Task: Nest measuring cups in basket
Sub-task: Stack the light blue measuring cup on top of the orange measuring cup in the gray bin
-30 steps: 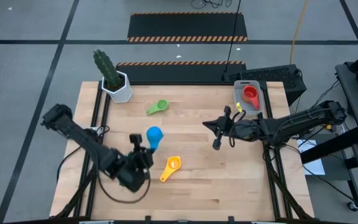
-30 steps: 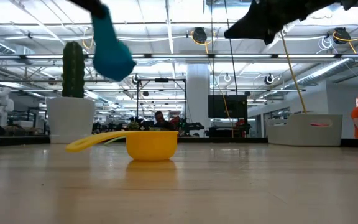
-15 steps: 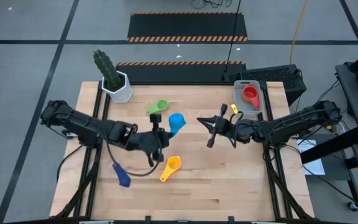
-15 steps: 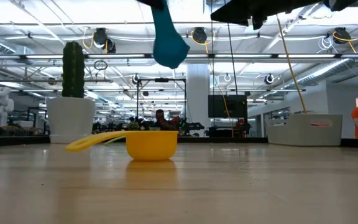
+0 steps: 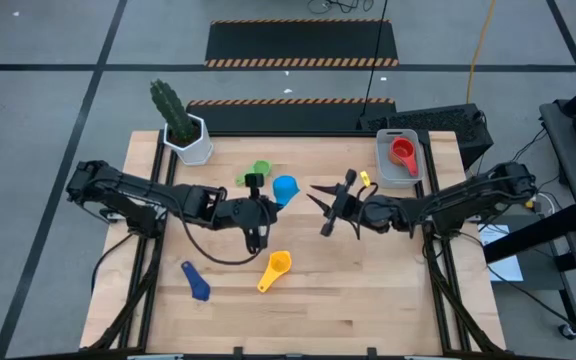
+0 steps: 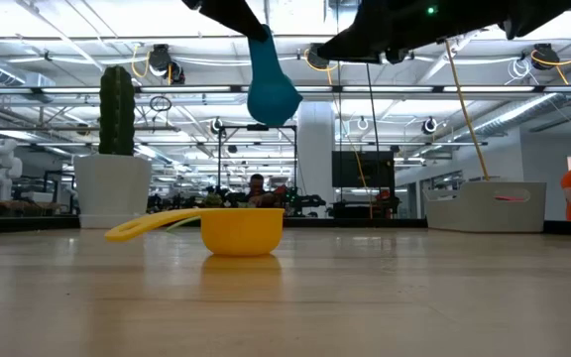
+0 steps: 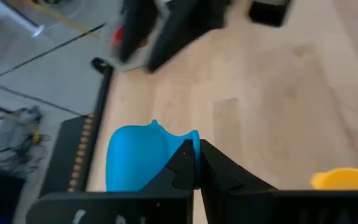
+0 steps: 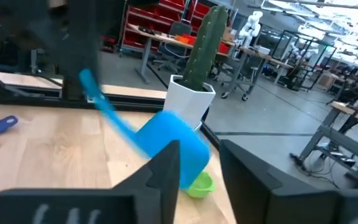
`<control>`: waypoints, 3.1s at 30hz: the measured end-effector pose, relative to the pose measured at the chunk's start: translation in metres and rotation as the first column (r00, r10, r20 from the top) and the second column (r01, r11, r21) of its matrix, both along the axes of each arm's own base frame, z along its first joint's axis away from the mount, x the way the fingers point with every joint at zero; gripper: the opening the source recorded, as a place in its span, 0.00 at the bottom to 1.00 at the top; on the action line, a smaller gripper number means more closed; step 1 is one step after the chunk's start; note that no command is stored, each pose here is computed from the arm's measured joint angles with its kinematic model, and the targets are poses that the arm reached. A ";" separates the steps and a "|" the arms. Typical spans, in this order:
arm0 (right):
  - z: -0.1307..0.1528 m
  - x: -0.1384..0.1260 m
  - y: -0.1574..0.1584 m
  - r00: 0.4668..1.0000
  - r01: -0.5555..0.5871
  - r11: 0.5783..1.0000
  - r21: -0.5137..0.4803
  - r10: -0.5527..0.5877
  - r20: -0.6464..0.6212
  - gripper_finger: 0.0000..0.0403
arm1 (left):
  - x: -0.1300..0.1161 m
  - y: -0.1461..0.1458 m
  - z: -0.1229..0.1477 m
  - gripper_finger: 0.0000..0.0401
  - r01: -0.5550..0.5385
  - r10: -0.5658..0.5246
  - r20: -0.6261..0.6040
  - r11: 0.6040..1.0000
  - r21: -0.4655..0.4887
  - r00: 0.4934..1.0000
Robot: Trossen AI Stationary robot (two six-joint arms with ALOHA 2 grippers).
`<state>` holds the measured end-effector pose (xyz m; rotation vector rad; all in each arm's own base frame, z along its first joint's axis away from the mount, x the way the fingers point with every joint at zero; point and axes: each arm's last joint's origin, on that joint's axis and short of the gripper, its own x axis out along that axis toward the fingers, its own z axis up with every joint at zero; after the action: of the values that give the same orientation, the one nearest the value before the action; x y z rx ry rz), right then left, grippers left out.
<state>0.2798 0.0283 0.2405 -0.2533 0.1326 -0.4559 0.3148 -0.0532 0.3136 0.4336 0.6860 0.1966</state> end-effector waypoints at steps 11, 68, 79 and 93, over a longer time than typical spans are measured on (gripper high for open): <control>0.009 0.030 0.018 0.984 -0.134 0.991 -0.020 0.131 -0.119 0.35 | -0.001 -0.009 -0.006 0.01 0.088 -0.088 -0.012 0.995 -0.050 0.996; 0.017 0.032 0.014 0.955 -0.133 0.990 -0.043 0.116 -0.275 0.00 | -0.008 -0.031 0.004 0.46 -0.020 0.012 0.090 0.996 0.092 0.996; 0.050 -0.005 0.014 0.985 -0.117 0.993 0.022 0.119 -0.129 0.00 | -0.017 -0.026 0.002 0.46 -0.105 0.102 0.074 0.994 0.041 0.992; 0.069 -0.029 0.018 0.948 -0.206 0.978 -0.038 0.209 0.240 0.00 | -0.002 -0.018 -0.034 0.46 0.033 -0.007 0.349 0.997 -0.071 0.937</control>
<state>0.2510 0.0464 0.3095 -0.2189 -0.1366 -0.2749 0.3131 -0.0710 0.2796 0.3214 0.3386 0.2209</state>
